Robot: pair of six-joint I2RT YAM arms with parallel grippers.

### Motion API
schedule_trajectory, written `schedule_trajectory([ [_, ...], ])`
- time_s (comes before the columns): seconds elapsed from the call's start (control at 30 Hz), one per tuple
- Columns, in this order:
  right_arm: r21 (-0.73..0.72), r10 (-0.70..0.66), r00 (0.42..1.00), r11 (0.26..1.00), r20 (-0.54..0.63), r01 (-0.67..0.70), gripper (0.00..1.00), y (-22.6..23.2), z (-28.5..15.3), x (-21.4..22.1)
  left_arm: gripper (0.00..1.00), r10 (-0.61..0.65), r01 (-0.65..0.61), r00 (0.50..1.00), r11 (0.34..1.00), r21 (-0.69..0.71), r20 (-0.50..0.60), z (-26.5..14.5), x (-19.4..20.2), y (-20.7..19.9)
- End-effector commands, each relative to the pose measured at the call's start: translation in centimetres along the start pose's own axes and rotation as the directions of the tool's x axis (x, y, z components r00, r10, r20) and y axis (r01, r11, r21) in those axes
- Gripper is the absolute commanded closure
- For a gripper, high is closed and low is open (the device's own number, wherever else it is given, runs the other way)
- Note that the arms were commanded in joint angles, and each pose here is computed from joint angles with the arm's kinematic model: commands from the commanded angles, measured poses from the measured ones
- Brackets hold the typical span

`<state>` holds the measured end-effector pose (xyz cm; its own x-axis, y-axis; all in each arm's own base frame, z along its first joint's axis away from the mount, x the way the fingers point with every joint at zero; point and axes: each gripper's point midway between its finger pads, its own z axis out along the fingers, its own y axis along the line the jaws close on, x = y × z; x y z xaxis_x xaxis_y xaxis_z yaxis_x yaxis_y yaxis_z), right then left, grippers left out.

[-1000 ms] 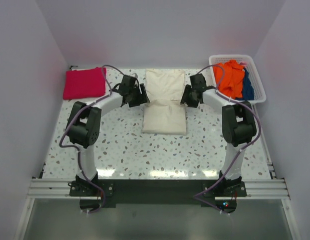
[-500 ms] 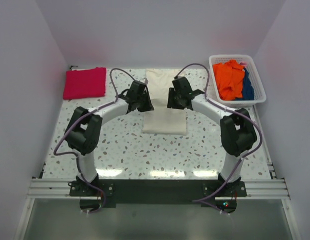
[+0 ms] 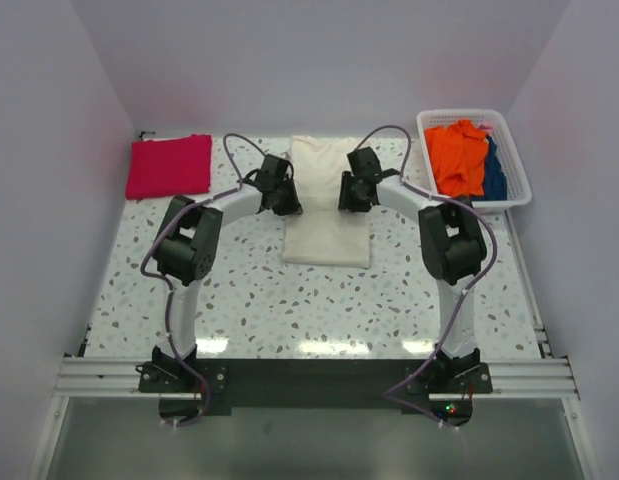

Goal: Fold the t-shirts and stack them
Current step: Fold the tshirt

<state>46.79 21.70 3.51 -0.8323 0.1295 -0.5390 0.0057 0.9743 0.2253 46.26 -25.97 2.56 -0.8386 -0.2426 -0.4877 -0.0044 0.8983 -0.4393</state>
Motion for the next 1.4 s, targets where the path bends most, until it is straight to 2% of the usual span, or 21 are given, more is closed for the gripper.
schedule_trajectory([
  [0.0, -0.010, 0.076, 0.997, 0.997, -0.008, -0.076, 0.58, -2.2, 0.0, -1.3, 0.83, -0.005, 0.005, 1.000, 0.999, -0.046, 0.014, 0.3, -0.7, 1.9],
  [0.2, -0.025, 0.121, 0.992, 0.992, -0.025, -0.121, 0.58, -3.5, 0.0, -2.2, 0.83, -0.024, 0.025, 1.000, 1.000, -0.019, 0.016, -0.3, -0.7, 2.0],
  [0.47, -0.005, 0.112, 0.991, 0.994, -0.066, -0.113, 0.58, -4.1, 0.7, -1.4, 0.80, 0.005, -0.013, 0.994, 0.997, 0.082, 0.105, -2.9, -4.5, -1.3],
  [0.53, 0.001, 0.112, 0.991, 0.994, -0.066, -0.112, 0.58, -4.2, 0.8, -1.3, 0.77, 0.015, -0.027, 0.992, 0.995, 0.100, 0.127, -3.2, -5.2, -1.8],
  [0.73, 0.030, 0.108, 0.991, 0.994, -0.077, -0.106, 0.59, -4.8, 1.1, -0.9, 0.77, 0.014, -0.017, 0.996, 0.999, 0.035, 0.088, -0.9, -4.7, -0.2],
  [1.07, 0.079, 0.098, 0.992, 0.993, -0.085, -0.091, 0.59, -6.1, 1.2, -0.3, 0.81, -0.031, 0.028, 0.999, 0.990, -0.139, -0.014, 2.0, -0.5, 4.9],
  [1.2, 0.118, 0.091, 0.993, 0.990, -0.076, -0.082, 0.59, -7.0, 0.9, -0.3, 0.82, -0.049, 0.045, 0.999, 0.977, -0.208, -0.012, 1.4, 0.5, 6.7],
  [1.37, 0.142, 0.093, 0.992, 0.987, -0.089, -0.079, 0.59, -7.7, 0.7, 0.2, 0.82, -0.060, 0.056, 0.998, 0.973, -0.223, -0.010, 0.5, 1.3, 7.3],
])
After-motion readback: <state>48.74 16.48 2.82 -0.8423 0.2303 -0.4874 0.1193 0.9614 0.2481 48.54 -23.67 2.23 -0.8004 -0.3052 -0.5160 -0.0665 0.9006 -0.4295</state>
